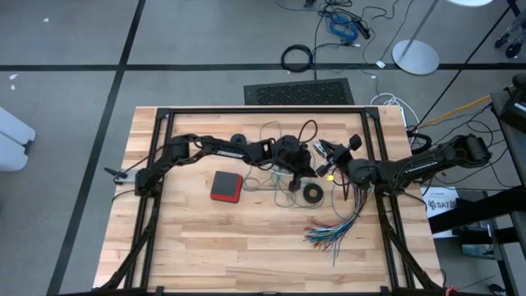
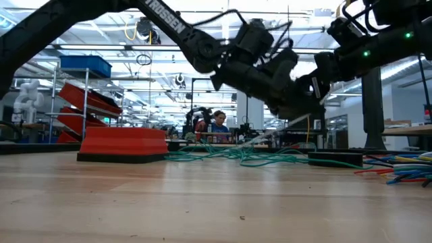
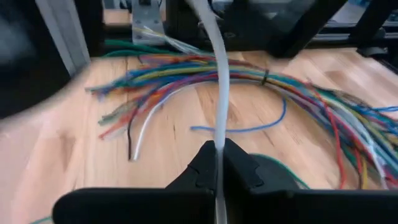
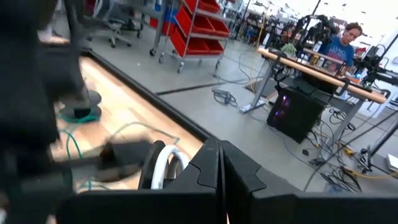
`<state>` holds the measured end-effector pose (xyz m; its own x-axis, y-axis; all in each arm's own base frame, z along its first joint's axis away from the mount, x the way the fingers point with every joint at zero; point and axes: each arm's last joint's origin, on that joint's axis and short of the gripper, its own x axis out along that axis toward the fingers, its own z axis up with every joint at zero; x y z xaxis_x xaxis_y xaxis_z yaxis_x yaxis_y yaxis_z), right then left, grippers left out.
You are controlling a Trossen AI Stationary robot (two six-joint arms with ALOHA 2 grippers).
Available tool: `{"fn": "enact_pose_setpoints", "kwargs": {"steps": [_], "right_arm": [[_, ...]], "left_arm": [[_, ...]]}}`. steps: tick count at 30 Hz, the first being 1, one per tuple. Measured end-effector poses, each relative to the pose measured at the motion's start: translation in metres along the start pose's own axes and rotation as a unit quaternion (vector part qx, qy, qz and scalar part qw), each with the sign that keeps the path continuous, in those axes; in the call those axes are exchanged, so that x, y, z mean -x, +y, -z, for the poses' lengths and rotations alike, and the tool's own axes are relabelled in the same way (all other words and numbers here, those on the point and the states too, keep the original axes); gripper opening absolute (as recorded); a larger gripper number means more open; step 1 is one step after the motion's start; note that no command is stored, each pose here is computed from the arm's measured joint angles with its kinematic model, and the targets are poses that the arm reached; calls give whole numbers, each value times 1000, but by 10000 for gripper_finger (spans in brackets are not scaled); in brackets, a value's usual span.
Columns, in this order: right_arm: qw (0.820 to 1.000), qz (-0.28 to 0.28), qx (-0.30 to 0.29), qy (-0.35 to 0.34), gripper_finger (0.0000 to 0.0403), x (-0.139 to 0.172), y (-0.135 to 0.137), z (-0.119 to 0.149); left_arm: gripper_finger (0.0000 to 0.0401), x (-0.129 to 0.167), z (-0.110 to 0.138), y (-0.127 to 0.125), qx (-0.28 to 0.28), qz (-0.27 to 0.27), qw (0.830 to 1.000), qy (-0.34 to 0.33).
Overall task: Coiling cords
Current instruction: Coil the white wire cable on the spool
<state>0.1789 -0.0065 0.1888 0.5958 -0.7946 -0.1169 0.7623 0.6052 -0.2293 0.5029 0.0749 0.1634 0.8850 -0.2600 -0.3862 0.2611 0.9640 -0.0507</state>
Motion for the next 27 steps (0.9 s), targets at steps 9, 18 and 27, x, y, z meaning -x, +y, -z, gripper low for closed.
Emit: {"fn": "enact_pose_setpoints", "kwargs": {"steps": [9,18,27], "right_arm": [[1000,-6,0,30,0,2,1,10],[999,-14,8,35,0,4,3,12],[998,-28,5,54,0,5,3,17]], "left_arm": [[7,27,-32,-1,-54,-45,997,8],[6,50,-49,4,-65,-64,996,15],[6,65,-66,2,-99,-78,992,6]]}}
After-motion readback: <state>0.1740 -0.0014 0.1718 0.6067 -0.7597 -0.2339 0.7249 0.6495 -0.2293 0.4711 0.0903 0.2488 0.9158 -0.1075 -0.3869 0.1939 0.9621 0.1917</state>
